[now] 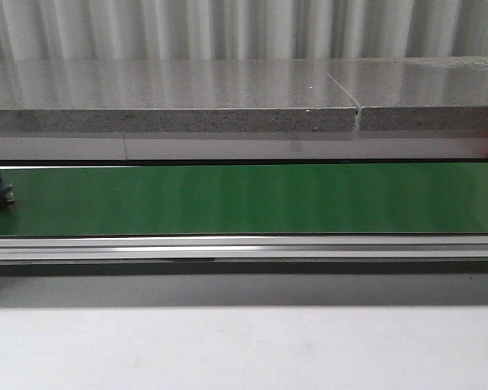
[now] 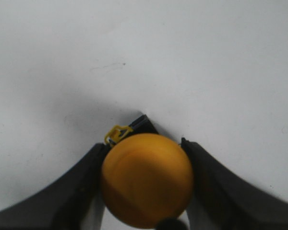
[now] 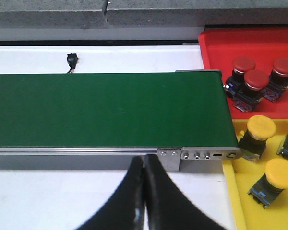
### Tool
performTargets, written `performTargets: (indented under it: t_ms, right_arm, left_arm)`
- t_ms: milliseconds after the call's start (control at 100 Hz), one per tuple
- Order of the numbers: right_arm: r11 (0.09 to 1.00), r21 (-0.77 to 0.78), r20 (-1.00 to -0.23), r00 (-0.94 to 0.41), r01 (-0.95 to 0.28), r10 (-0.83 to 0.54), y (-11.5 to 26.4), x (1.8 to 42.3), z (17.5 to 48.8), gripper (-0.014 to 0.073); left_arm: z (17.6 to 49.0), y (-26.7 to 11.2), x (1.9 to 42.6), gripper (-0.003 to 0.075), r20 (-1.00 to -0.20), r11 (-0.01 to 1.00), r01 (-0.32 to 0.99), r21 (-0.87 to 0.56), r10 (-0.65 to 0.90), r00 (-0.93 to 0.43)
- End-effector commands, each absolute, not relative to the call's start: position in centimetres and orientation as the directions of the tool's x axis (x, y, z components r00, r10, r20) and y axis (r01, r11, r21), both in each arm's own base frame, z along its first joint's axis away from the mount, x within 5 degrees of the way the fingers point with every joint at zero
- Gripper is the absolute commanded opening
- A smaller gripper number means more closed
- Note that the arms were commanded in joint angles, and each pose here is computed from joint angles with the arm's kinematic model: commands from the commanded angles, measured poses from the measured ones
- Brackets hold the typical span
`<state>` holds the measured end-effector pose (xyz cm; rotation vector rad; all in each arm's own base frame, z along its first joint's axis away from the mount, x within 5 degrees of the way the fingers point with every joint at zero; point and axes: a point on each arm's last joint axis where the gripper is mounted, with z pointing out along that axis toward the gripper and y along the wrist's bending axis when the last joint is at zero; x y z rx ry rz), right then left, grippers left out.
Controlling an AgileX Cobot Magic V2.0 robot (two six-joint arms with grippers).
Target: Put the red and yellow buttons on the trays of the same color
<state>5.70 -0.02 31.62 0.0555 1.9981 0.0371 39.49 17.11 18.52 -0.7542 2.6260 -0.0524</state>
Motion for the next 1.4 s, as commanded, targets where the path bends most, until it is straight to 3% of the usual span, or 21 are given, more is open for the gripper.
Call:
performTargets:
  t_ms: [0, 170, 530, 940, 1390]
  right_arm:
    - [0.999, 0.048, -0.941, -0.335, 0.015, 0.051, 0.0, 5.9, 32.9, -0.0059]
    - [0.999, 0.048, -0.941, -0.335, 0.015, 0.051, 0.0, 5.9, 32.9, -0.0059]
    - [0.999, 0.048, -0.941, -0.335, 0.015, 0.051, 0.0, 5.9, 32.9, -0.0059]
    - [0.999, 0.048, -0.941, -0.335, 0.015, 0.051, 0.0, 5.9, 32.9, -0.0059]
    - [0.999, 0.048, -0.941, -0.335, 0.015, 0.051, 0.0, 5.9, 32.9, -0.0059]
  left_arm:
    - [21.8, 16.9, 40.0, 0.0213, -0.474, 0.854, -0.492, -0.171, -0.509, -0.718]
    - [22.0, 16.9, 39.9, 0.0143, -0.481, 0.859, -0.484, -0.168, -0.5, -0.72]
    - [26.8, 15.8, 37.4, 0.0142, -0.5, 0.881, -0.456, -0.13, -0.455, -0.737]
    - [32.0, 10.1, 31.5, 0.0142, -0.539, 0.945, -0.315, -0.09, -0.312, -0.782]
    - [31.1, 5.2, 31.7, 0.0142, -0.499, 0.984, -0.161, -0.076, -0.178, -0.848]
